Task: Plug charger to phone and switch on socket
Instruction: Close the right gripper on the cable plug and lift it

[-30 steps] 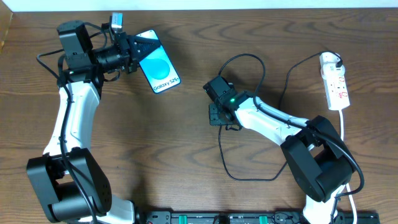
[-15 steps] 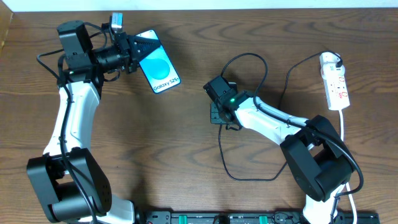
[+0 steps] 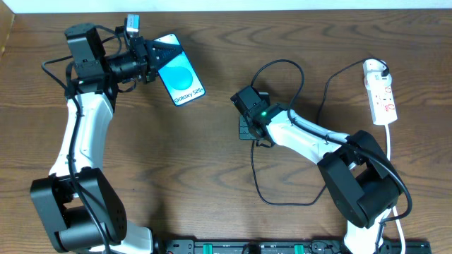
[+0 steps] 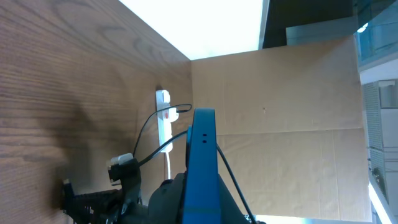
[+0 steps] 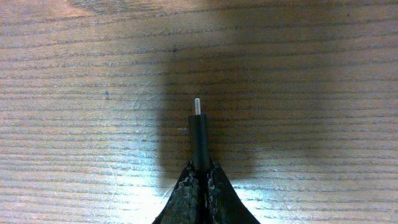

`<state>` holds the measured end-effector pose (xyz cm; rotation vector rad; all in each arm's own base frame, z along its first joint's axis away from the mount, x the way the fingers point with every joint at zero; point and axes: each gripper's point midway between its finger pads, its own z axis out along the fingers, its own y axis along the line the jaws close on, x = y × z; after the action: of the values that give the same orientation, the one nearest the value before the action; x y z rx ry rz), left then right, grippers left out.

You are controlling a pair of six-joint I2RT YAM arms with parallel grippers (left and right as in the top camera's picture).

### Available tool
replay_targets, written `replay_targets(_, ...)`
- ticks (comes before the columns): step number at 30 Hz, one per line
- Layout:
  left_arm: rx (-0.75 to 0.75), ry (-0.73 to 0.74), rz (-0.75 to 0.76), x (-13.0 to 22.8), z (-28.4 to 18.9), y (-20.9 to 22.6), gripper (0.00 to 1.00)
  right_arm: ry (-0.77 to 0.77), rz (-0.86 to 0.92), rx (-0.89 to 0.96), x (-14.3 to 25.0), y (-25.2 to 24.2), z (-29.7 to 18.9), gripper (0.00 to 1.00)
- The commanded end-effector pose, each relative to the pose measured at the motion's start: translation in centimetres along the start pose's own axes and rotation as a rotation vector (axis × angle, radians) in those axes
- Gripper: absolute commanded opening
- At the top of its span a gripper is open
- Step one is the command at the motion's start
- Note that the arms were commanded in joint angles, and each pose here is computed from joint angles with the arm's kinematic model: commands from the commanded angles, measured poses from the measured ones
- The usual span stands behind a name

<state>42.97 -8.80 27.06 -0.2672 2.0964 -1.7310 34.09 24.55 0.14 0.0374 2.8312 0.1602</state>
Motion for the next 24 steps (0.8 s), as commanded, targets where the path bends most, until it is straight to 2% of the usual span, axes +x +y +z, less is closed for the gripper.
replay_targets(1,0.02,0.012,0.029,0.4,-0.3,-1.0,0.07,0.02,0.009,0.041,0.5,-1.0,0.8,0.01)
replay_targets(5,0.02,0.012,0.029,0.4,-0.3,-1.0,0.07,0.094,0.02,0.037,1.3,-1.4,0.4,0.01)
replay_targets(13,0.02,0.012,0.028,0.4,-0.3,-1.0,0.07,0.416,0.109,0.075,5.9,-4.8,-2.1,0.01)
replay_targets(19,0.02,0.012,0.028,0.4,-0.3,-1.0,0.07,0.526,0.14,0.046,7.3,-5.5,-3.1,0.01)
replay_targets(20,0.02,0.012,0.028,0.4,-0.3,-1.0,0.07,0.526,0.141,0.046,7.2,-5.5,-3.1,0.03)
replay_targets(23,0.02,0.012,0.029,0.4,-0.3,-1.0,0.07,0.521,0.141,0.044,7.2,-5.5,-3.0,0.33)
replay_targets(24,0.02,0.012,0.029,0.4,-0.3,-1.0,0.07,0.519,0.14,0.043,7.1,-5.4,-3.0,0.4)
